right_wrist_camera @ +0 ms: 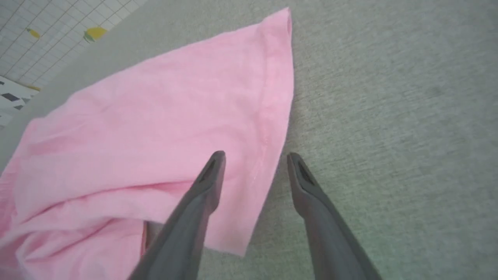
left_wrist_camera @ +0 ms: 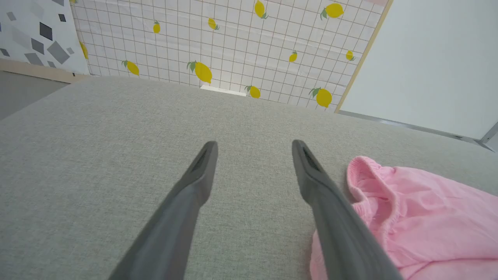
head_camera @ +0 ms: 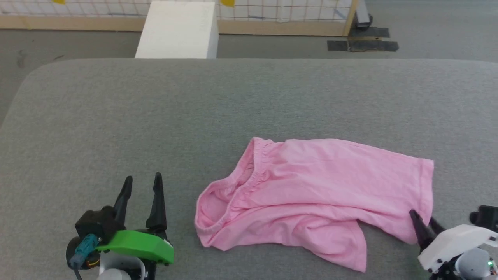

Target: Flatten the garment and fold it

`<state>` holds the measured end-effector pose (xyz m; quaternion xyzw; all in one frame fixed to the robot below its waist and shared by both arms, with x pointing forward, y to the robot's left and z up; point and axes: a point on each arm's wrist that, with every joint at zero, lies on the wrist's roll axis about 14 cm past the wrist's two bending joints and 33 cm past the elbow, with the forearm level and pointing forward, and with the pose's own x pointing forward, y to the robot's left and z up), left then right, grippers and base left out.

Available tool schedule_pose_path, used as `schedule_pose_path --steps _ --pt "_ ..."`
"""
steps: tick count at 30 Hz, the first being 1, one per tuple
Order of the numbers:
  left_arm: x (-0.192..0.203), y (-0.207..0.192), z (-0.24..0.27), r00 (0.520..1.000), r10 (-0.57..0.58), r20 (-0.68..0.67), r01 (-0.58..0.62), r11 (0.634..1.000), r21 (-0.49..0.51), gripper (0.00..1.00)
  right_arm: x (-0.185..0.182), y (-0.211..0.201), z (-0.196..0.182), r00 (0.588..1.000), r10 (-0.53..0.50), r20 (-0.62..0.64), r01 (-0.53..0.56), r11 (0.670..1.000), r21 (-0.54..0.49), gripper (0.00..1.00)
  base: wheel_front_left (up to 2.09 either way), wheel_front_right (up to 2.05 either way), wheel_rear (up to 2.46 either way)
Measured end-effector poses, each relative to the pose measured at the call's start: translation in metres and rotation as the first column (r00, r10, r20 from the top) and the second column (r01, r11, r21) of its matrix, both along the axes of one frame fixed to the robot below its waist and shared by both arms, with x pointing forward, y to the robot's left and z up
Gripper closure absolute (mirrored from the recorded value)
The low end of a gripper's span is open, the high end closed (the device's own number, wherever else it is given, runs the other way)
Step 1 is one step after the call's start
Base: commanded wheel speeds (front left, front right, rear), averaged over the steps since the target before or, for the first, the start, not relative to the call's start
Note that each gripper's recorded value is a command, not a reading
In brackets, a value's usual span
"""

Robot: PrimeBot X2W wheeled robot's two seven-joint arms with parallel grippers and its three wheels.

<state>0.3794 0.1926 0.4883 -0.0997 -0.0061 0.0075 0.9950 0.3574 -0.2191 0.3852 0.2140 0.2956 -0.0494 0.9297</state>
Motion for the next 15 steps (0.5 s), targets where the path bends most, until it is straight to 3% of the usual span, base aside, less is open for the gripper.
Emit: schedule_pose_path --steps 7,10,13,15 --pt "0.045 -0.054 0.031 0.98 -0.201 -0.011 0.2 0.979 -0.031 0.0 -0.004 -0.049 0.032 0.976 -0.156 0.152 0.165 0.985 -0.045 0.0 0.0 0.0 0.0" --pt "0.071 -0.098 0.041 0.938 -0.333 -0.096 0.332 0.943 -0.024 0.0 -0.011 -0.065 0.041 0.963 -0.201 0.18 0.214 0.975 -0.053 0.0 0.0 0.0 0.0" --pt "0.082 -0.14 0.026 0.857 -0.449 -0.254 0.463 0.886 -0.005 0.0 -0.019 -0.076 0.044 0.955 -0.232 0.186 0.247 0.967 -0.061 0.0 0.0 0.0 0.0" --pt "0.083 -0.161 0.005 0.776 -0.489 -0.398 0.539 0.842 0.017 0.0 -0.026 -0.081 0.042 0.953 -0.246 0.176 0.26 0.963 -0.064 0.0 0.0 0.0 0.0"
